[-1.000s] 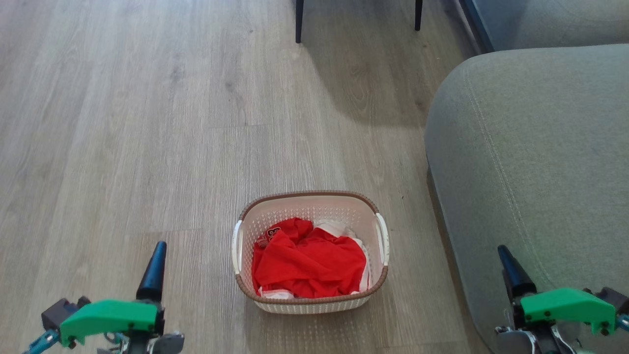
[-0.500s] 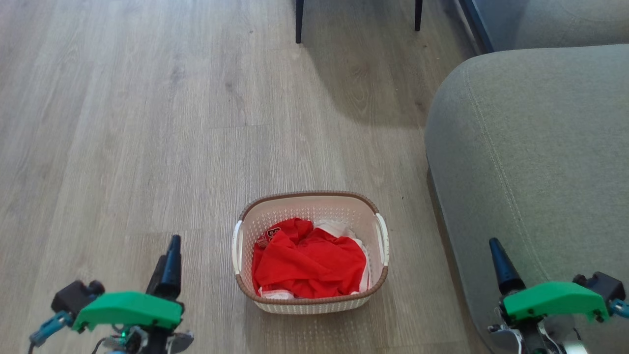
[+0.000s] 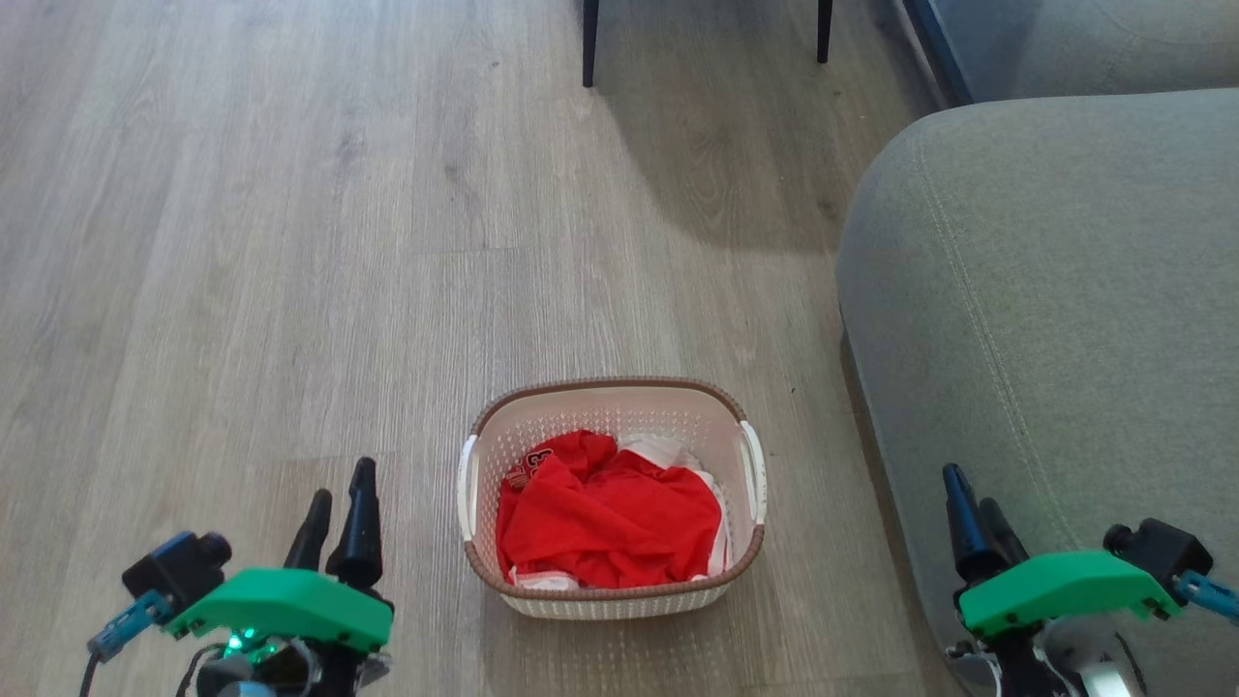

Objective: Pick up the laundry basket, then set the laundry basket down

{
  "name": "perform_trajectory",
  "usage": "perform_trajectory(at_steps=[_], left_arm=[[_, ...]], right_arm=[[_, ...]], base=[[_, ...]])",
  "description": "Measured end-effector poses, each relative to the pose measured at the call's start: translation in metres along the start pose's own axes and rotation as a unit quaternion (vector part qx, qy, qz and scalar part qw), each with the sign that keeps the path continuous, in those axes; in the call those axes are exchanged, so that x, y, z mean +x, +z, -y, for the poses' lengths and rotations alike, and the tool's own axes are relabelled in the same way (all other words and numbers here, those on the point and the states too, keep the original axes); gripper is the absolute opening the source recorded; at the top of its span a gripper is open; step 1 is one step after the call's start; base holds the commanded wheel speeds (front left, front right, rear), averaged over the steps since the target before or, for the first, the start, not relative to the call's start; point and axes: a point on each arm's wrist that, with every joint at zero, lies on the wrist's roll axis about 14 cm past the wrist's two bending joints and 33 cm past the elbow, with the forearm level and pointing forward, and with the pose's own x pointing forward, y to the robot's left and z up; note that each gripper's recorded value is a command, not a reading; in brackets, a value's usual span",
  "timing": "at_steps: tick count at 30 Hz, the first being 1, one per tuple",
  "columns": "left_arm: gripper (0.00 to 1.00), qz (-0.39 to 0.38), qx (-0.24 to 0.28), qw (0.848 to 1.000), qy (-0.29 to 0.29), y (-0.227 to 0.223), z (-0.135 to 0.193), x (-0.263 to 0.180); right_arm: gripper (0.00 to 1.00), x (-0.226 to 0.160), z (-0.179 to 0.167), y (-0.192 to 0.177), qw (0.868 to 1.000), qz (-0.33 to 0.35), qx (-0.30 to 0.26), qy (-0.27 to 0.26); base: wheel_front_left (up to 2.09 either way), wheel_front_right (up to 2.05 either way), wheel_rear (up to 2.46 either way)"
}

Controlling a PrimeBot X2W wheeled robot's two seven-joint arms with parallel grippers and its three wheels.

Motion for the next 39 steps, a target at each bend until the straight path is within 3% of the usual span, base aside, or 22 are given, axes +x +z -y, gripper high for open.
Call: perform_trajectory(at_steps=[20,39], left_arm=[[1.00,0.017,0.139,0.990,-0.015,0.001,0.010,-0.001],[1.00,0.033,0.266,0.963,-0.035,-0.004,0.020,-0.006]], right_arm=[[1.00,0.001,-0.013,-0.010,0.994,-0.006,-0.110,0.028],[1.00,0.000,-0.026,-0.020,0.975,-0.007,-0.214,0.061]], base=[[0.00,0.00,0.00],[0.00,0.00,0.00]])
